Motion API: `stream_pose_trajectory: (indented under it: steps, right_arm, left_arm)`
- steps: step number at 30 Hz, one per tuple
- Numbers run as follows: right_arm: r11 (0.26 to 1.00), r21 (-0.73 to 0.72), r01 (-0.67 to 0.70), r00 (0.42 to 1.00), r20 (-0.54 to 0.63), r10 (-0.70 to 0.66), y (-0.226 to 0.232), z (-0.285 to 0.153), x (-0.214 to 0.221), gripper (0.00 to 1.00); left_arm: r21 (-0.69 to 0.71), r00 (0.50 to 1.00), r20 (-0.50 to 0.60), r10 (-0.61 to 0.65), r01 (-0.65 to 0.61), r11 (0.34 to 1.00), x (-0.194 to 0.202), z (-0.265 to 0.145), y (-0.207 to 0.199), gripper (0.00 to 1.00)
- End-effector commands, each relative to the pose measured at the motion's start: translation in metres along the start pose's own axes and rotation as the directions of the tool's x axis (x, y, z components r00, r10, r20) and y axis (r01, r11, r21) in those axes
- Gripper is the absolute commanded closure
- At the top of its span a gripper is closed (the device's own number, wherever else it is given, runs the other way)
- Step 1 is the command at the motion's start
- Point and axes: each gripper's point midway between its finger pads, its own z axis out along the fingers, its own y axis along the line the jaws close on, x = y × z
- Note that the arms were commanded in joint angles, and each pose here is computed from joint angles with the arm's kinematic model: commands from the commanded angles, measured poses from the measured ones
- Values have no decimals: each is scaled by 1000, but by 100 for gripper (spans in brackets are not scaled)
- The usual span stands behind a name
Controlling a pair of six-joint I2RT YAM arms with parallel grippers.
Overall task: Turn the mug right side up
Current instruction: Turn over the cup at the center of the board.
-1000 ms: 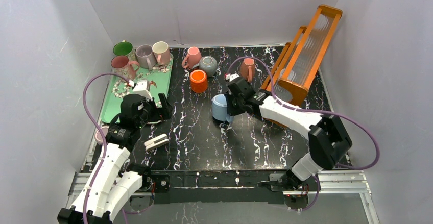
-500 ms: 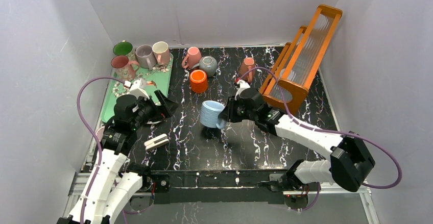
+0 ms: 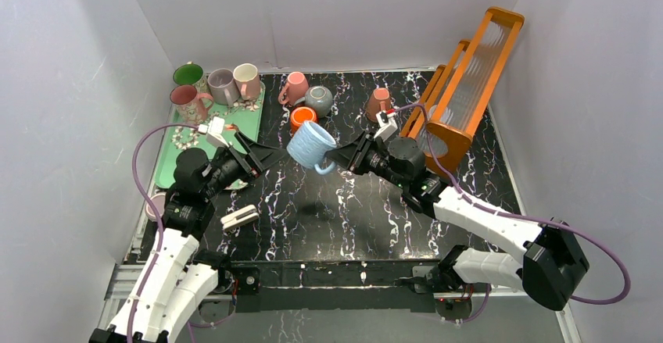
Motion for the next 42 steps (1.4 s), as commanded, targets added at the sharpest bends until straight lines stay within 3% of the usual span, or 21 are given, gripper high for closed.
stream_pose_trajectory:
  steps: [1,9,27,31,42]
  right_arm:
    - [941,-325,-93,950,254,181,88,-13,-75,99]
    - [879,-448,-167,921,249,301,120,0,-90,99]
    - [798,-566,-207,894,222,390,159,13,-97,99]
    - [782,-583,-219,901,187,392,166,17,-89,99]
    - [738,-608,-291,905,74,418,177,38,-57,99]
  left_arm:
    - [164,995,10,-97,94,982,-5,-6,-39,21]
    - [268,972,-12,-233,228,936,-8,-4,-51,24]
    - [249,954,57,-293,270,930,-21,10,-35,24]
    - [273,954,66,-292,264,925,-27,13,-41,34]
    - [309,948,102,-303,259,915,-42,15,-52,47]
